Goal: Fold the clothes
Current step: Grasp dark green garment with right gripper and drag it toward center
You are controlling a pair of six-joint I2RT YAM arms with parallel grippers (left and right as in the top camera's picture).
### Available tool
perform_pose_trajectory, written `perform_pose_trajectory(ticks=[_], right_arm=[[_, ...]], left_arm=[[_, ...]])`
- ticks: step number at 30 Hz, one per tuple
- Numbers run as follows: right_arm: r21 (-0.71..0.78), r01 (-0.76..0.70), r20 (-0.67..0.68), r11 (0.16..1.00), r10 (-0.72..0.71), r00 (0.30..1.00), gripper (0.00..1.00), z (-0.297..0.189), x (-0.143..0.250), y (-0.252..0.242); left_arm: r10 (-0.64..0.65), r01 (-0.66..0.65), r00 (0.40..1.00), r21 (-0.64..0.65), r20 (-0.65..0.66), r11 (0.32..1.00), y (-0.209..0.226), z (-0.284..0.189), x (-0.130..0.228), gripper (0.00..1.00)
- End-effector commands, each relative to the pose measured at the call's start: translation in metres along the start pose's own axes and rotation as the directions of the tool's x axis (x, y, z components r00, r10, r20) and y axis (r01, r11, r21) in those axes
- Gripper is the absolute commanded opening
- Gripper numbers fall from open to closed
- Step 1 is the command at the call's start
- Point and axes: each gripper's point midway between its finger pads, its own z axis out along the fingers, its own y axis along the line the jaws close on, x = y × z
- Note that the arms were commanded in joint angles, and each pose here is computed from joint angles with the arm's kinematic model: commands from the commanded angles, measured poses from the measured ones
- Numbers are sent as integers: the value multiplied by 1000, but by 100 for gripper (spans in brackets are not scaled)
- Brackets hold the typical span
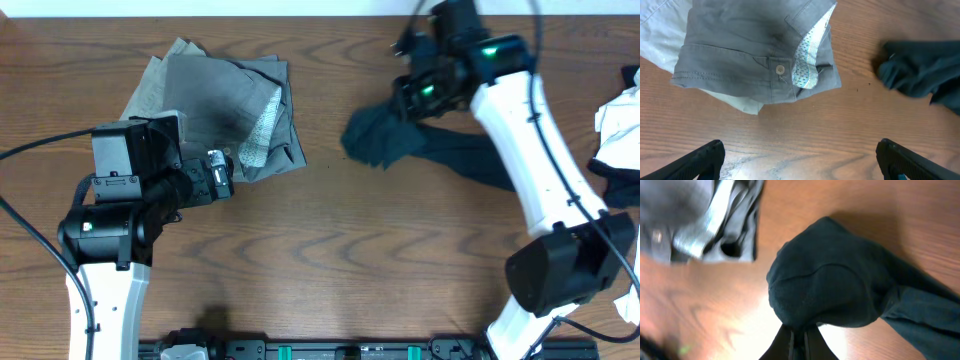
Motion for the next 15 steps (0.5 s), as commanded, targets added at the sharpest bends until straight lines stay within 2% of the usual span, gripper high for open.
perform_pose_trajectory(ticks=[1, 3, 4, 6, 8, 9, 15], right_arm=[[82, 88, -24, 993, -87, 996, 1, 7, 4, 2], [99, 87, -22, 991, -86, 996, 1, 6, 4, 0], [103, 84, -19, 991, -83, 996, 4, 6, 3, -2], [114, 66, -13, 991, -65, 998, 18, 3, 2, -11], [125, 37, -5, 991, -37, 999, 23, 0, 0, -23], [132, 7, 3, 991, -8, 1000, 35, -2, -1, -30], [184, -265, 93, 947, 252, 963, 43, -25, -6, -109]], left_arm=[[14, -14, 1000, 9, 11, 1000, -4, -6, -3, 98], [13, -13, 1000, 18, 5, 1000, -5, -6, -2, 98], [16, -16, 1000, 31, 2, 999, -7, -6, -1, 98], [28, -28, 1000, 61, -3, 998, -12, -6, 0, 98], [32, -31, 999, 83, -11, 996, -17, -5, 1, 98], [37, -35, 999, 87, -16, 996, -19, -4, 2, 98], [80, -71, 994, 116, -77, 991, -32, 10, 11, 98]])
